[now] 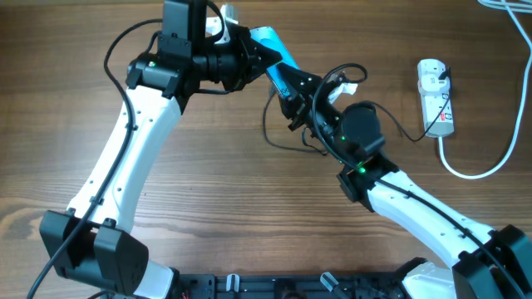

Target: Plug charger to phone and switch on socket

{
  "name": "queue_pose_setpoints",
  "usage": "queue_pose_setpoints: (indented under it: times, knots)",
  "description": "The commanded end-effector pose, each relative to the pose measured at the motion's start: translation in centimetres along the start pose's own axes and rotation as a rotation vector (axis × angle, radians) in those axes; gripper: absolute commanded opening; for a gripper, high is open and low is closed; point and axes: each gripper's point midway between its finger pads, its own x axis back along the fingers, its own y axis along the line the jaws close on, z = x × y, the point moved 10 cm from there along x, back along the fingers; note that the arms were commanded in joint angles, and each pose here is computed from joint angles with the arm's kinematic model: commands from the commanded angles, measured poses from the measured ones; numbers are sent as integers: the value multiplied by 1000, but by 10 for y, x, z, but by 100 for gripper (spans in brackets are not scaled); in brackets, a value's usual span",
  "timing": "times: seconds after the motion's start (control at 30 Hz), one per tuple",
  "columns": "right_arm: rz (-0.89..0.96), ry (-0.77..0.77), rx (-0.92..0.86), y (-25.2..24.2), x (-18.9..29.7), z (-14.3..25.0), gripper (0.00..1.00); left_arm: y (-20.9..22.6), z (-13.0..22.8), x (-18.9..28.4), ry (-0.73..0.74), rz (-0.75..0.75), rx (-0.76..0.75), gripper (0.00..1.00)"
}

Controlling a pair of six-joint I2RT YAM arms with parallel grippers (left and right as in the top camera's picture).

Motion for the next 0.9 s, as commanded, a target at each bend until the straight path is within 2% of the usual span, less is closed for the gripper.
queue_pose_setpoints:
  times: [0.0, 0.07, 0.23, 0.3, 0.37, 0.43, 0.63, 0.8, 0.83, 0.87]
  knots:
    - [33, 27, 27, 1, -2, 4, 33, 11, -16, 9, -56, -22, -56, 4]
    - [54, 19, 140, -2, -2, 2, 34, 18, -23, 18, -74, -40, -101, 4]
    - [205, 33, 546, -21, 2, -11, 48, 47, -32, 39, -95, -171, -162, 4]
    - [343, 60, 707, -38, 8, -21, 53, 61, -35, 47, -118, -286, -242, 4]
    - [477, 89, 781, -54, 16, -30, 54, 69, -36, 52, -125, -356, -269, 4]
    - [600, 157, 853, -68, 26, -36, 55, 72, -34, 53, -101, -373, -301, 4]
    - [702, 377, 956, -72, 35, -31, 57, 72, -29, 55, -25, -326, -423, 4]
    - [863, 328, 1121, -12, 22, -21, 57, 65, -38, 67, -27, -140, -435, 4]
    - [876, 305, 1133, -3, 20, -20, 51, 65, -42, 73, -32, -95, -434, 4]
    - [885, 284, 1144, 6, 16, -19, 51, 64, -44, 77, -38, -64, -431, 4]
